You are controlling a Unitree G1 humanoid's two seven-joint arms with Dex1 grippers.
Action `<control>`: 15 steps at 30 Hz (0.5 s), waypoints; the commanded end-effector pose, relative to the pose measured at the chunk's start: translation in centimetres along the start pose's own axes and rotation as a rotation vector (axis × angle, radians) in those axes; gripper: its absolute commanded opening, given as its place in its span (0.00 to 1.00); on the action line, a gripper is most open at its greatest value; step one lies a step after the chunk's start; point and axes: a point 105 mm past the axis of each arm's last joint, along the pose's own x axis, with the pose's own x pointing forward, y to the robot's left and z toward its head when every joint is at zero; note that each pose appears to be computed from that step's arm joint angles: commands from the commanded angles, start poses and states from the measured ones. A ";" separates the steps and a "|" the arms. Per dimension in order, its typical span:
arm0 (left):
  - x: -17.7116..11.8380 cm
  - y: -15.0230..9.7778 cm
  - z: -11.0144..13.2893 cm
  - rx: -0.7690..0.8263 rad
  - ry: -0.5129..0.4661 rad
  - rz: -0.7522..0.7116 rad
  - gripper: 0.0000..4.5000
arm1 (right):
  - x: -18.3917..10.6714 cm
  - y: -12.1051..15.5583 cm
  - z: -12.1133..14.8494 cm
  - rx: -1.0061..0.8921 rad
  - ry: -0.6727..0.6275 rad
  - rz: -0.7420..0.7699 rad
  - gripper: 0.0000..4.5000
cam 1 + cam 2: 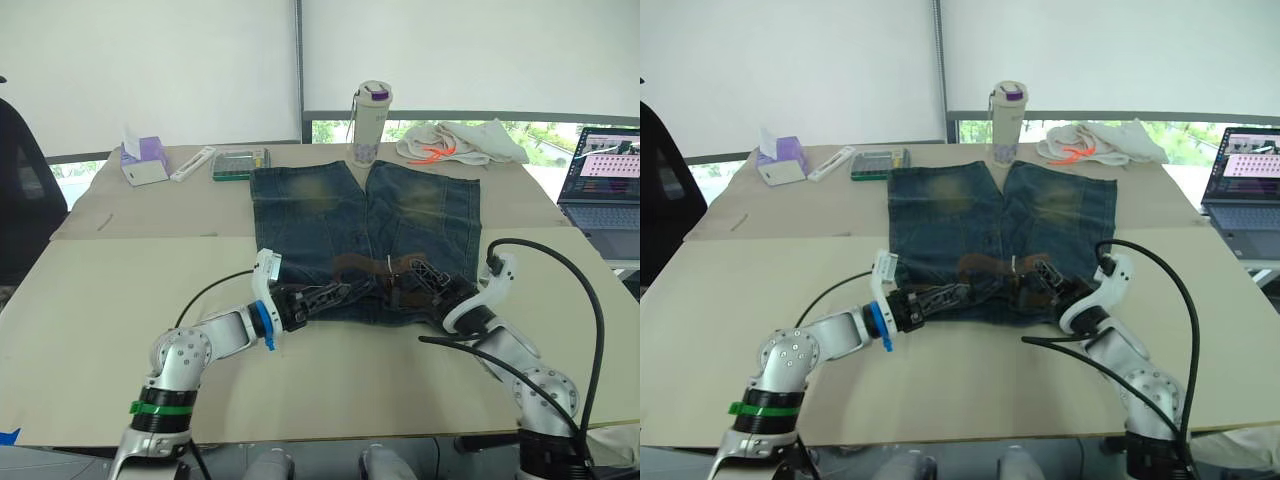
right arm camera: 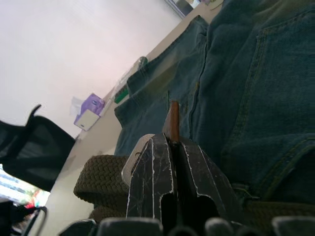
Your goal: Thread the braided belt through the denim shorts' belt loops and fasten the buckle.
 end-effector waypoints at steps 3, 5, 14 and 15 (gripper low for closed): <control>0.1 1.1 -1.1 0.100 0.001 0.039 0.97 | -1.5 -1.7 2.2 -0.045 0.023 -0.027 0.00; 0.2 1.2 -1.7 0.095 0.016 0.045 0.97 | -2.1 -2.8 2.8 -0.075 0.037 -0.064 0.00; 0.1 2.3 -3.3 0.067 0.046 0.098 0.97 | -3.5 -6.0 2.8 -0.172 0.113 -0.223 0.00; 0.1 2.4 -3.4 0.068 0.047 0.102 0.97 | -3.6 -6.1 2.7 -0.205 0.129 -0.226 0.00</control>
